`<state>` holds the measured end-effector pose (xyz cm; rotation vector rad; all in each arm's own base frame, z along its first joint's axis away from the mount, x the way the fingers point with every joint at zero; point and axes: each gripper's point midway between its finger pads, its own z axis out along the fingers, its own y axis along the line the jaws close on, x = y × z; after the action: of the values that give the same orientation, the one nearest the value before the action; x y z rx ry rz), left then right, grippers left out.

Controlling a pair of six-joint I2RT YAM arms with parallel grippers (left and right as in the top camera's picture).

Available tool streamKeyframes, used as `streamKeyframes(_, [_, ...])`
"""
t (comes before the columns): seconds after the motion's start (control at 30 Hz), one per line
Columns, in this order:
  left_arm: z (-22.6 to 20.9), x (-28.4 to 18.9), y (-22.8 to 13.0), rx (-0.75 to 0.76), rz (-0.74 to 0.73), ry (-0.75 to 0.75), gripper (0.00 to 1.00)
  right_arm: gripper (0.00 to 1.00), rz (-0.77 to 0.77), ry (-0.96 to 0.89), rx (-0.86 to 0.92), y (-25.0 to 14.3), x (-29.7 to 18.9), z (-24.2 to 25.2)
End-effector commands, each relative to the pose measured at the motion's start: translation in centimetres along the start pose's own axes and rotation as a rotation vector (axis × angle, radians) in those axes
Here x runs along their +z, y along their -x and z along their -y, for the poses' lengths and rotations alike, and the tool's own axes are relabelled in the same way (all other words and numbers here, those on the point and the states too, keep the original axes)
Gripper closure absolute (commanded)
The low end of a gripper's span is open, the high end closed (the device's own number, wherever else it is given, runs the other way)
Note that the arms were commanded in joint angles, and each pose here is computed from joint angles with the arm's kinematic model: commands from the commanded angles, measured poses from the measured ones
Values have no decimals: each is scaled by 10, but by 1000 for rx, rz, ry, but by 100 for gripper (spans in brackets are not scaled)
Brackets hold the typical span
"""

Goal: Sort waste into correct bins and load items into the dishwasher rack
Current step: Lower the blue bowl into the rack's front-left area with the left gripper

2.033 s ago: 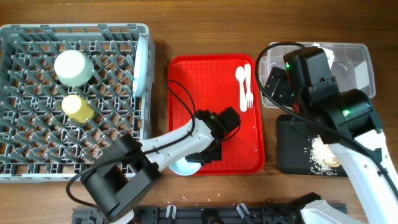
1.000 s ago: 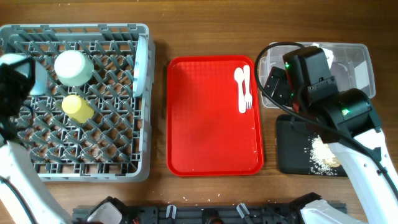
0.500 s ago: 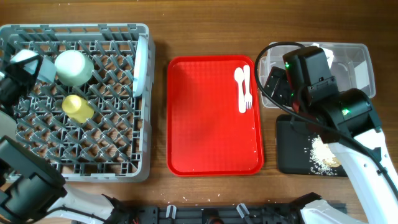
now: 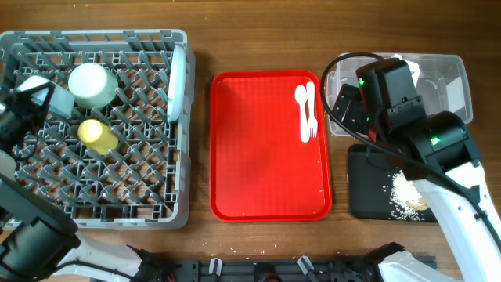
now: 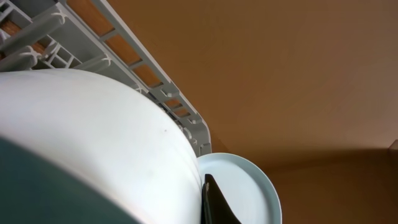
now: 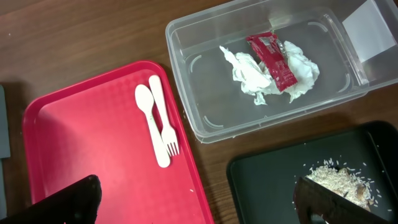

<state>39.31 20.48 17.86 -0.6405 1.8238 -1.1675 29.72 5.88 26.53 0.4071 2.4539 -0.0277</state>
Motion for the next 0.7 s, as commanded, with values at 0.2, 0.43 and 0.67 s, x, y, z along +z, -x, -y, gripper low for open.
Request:
streamKeyframes(0.2, [-40,-37,1,-186,86,110,96,0,16,-18,-9,4,0,3])
streamKeyframes(0.43, [-39,-37,-1,-295,83,98,0,0,16,-18,-9,4,0,3])
streamKeyframes(0.67, [-42,-52,-8,-410,89,94,0,0,16,-19,-9,4,0,3])
